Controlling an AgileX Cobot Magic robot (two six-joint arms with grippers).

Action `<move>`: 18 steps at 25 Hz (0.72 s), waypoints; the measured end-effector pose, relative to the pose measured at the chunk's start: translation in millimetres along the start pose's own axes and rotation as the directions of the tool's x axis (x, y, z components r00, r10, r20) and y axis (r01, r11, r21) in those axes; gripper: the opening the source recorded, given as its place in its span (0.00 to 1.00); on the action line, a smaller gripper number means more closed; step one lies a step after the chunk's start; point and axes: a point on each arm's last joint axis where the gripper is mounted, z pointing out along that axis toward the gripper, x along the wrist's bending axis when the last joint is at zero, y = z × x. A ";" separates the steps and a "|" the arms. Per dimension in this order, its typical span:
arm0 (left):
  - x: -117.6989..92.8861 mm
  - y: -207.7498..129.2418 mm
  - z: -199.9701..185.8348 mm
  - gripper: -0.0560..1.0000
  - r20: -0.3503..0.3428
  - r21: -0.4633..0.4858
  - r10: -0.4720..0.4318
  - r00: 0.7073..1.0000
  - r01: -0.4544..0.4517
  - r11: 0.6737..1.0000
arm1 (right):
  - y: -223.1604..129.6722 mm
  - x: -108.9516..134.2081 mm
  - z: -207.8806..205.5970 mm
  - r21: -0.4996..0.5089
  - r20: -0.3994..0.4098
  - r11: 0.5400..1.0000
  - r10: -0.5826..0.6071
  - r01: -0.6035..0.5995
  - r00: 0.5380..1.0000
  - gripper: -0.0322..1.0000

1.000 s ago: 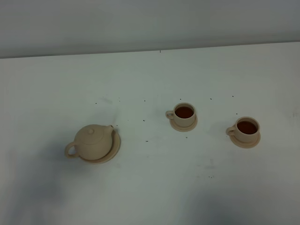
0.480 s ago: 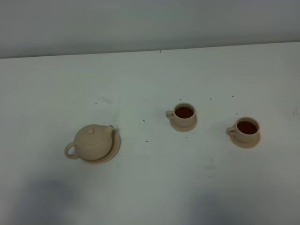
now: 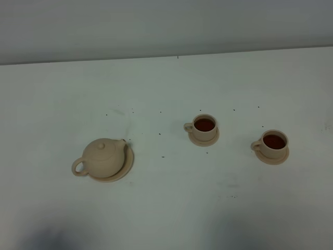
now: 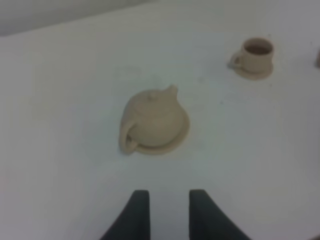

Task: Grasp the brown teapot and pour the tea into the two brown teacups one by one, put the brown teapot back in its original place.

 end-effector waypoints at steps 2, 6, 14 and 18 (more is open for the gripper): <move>-1.7 -3.4 -3.2 0.25 0.001 -0.008 -0.053 0.999 0.053 0.999 | 0.0 0.0 0.0 0.000 0.000 1.000 0.000 0.000 1.000 0.26; -4.0 -12.6 -2.4 0.25 0.018 0.076 -0.095 0.995 0.093 0.993 | 0.0 0.0 0.0 0.000 0.000 1.000 0.000 0.000 1.000 0.26; -4.4 -13.5 -1.2 0.26 0.023 0.080 -0.104 0.994 0.102 0.992 | 0.0 0.0 0.0 0.000 0.000 1.000 -0.001 0.001 1.000 0.26; -4.4 -13.5 -1.2 0.26 0.023 0.080 -0.104 0.994 0.102 0.992 | 0.0 -0.1 0.0 0.000 0.001 1.000 -0.001 0.001 1.000 0.26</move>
